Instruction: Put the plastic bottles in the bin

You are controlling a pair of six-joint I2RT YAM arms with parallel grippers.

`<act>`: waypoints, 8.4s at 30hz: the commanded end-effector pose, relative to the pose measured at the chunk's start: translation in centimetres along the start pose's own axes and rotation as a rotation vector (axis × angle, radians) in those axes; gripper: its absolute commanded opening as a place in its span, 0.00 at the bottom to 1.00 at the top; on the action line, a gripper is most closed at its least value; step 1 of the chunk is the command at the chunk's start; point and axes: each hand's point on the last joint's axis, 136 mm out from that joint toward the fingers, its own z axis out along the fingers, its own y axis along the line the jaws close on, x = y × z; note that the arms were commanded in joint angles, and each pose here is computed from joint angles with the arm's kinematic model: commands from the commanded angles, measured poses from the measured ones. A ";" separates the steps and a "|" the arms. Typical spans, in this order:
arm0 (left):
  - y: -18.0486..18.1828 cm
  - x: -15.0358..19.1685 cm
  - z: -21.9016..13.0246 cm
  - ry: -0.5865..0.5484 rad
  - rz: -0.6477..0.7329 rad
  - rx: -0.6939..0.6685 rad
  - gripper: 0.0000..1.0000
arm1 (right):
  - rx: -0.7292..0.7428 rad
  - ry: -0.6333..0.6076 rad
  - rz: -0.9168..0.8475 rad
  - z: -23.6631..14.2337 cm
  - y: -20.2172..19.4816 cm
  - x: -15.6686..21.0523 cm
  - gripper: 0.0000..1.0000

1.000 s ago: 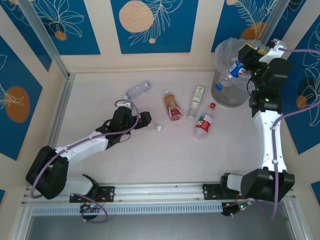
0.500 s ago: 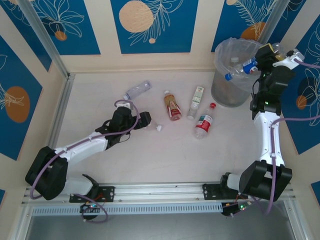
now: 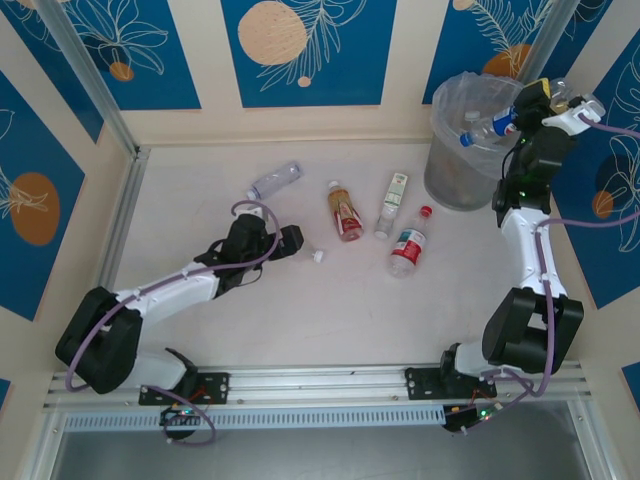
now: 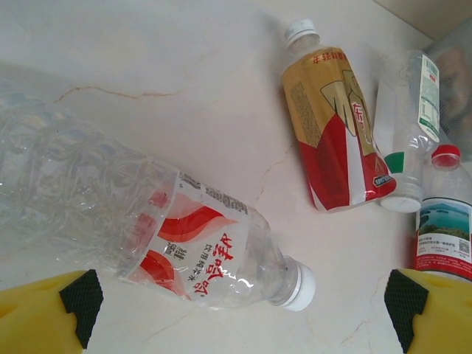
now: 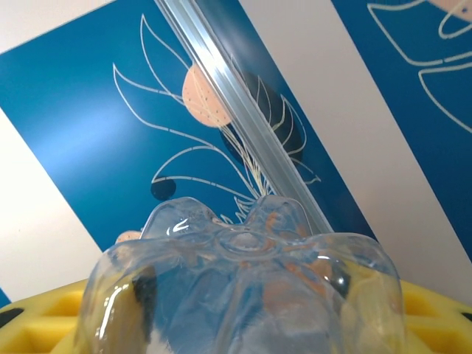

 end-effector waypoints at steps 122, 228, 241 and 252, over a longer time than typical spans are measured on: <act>10.4 -3.3 -0.2 -0.136 -0.734 -0.791 0.99 | -0.418 0.934 -0.314 -22.3 6.3 17.8 1.00; -9.3 -3.3 6.9 0.239 -0.049 0.120 0.64 | -0.807 1.669 0.291 -44.8 15.9 33.5 0.99; -10.2 -2.8 6.1 0.259 -0.033 0.188 0.64 | -0.783 1.667 0.306 -42.5 18.6 34.9 1.00; -9.8 -2.6 6.0 0.267 -0.007 0.161 0.66 | -0.746 1.667 0.265 -42.2 18.2 35.1 0.77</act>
